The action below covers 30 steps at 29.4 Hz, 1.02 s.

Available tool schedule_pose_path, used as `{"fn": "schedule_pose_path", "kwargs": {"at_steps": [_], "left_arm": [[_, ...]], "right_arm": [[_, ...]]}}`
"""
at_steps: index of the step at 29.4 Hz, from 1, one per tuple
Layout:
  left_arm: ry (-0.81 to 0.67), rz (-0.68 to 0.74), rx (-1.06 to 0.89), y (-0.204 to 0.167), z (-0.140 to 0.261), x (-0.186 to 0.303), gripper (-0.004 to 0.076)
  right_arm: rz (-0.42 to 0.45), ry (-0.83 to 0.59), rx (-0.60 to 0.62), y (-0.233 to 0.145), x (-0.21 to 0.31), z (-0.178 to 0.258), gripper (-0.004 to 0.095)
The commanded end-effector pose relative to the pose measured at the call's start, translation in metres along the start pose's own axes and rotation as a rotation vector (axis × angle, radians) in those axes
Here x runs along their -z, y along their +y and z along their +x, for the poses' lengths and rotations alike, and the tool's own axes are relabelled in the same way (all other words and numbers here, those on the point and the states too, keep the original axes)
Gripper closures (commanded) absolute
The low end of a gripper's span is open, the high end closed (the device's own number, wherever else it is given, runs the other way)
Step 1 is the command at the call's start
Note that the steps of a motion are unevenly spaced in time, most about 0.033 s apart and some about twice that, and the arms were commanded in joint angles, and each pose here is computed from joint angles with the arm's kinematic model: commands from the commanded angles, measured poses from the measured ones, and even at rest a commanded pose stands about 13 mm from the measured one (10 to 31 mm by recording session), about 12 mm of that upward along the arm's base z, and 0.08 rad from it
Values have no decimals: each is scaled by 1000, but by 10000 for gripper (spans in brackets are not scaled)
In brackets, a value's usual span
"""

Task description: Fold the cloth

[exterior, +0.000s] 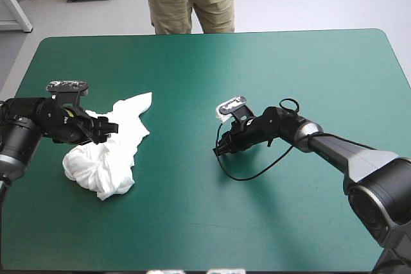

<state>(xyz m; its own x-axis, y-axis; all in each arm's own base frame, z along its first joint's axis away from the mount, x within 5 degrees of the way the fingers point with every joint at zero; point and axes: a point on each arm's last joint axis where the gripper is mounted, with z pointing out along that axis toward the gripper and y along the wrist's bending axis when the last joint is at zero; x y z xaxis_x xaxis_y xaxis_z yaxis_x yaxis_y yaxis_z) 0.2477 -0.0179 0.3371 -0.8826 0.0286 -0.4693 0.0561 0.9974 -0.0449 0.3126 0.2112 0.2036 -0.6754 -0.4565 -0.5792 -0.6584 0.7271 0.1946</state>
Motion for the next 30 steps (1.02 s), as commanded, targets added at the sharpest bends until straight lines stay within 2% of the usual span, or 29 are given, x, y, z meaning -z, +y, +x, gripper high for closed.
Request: {"fn": "schedule_pose_path", "kwargs": {"at_steps": [1, 23, 26, 30], "left_arm": [[-82, 8, 1, -1, -6, 16, 213], [-97, 2, -2, -1, -8, 16, 213], [-99, 2, -2, -1, -8, 17, 213], [-103, 2, -2, -1, -8, 17, 213]], "right_arm": [[-10, -53, 14, 6, 17, -12, 575], [-20, -40, -5, 7, 17, -11, 575], [-38, -44, 15, 13, 34, -15, 574], [-11, -143, 59, 24, 82, -25, 575]]}}
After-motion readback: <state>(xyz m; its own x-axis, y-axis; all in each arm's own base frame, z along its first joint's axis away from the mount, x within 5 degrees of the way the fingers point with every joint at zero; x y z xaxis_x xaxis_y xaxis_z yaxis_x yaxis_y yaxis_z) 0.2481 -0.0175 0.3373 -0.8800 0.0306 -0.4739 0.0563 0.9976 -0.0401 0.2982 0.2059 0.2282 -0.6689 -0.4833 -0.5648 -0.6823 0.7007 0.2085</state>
